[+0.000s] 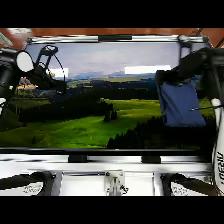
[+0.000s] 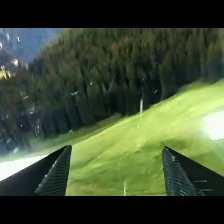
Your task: Fold the shirts.
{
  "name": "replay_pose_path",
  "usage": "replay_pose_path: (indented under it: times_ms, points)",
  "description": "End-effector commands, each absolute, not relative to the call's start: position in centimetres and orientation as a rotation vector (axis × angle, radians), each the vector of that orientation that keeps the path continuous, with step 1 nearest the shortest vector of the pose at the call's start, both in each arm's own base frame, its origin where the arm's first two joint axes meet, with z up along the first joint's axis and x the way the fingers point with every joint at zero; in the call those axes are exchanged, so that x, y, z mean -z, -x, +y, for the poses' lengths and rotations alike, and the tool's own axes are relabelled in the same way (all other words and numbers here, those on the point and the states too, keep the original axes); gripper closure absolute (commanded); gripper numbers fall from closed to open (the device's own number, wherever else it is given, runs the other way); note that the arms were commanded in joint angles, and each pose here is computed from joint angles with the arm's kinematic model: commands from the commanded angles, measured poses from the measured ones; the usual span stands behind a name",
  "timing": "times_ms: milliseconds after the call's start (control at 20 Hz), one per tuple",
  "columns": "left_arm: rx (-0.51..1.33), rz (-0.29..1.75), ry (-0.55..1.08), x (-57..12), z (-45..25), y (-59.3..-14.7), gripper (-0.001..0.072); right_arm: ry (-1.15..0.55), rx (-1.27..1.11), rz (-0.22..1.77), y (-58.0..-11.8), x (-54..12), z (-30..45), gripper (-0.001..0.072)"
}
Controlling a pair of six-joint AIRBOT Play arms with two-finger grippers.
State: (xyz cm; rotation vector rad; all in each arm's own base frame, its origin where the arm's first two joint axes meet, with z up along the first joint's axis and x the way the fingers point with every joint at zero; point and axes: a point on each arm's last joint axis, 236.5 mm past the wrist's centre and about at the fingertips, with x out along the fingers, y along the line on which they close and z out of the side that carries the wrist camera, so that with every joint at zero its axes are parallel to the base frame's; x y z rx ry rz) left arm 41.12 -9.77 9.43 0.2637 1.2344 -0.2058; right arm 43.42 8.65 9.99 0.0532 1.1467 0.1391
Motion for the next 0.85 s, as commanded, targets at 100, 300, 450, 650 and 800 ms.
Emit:
replay_pose_path:
  times_ms: [100, 300, 450, 650, 800]
  points:
    - [0.174, 1.268, -0.285, -8.4, -9.5, -41.1, 0.0060, 0.033, -0.204, 1.247, -41.7, -8.0, 10.8, 0.0122]
    - [0.194, 1.211, -0.266, -8.6, -10.3, -42.4, 0.0060, 0.031, -0.205, 1.235, -42.0, -8.1, 10.8, 0.0122]
    - [0.195, 1.206, -0.266, -8.6, -10.4, -42.5, 0.0060, 0.030, -0.205, 1.228, -42.2, -8.2, 10.9, 0.0122]
    - [0.205, 1.211, -0.284, -8.3, -10.4, -42.6, 0.0060, 0.030, -0.205, 1.228, -42.2, -8.2, 10.9, 0.0122]
    - [0.205, 1.198, -0.281, -8.3, -10.4, -43.0, 0.0060, 0.030, -0.205, 1.228, -42.2, -8.2, 10.9, 0.0122]
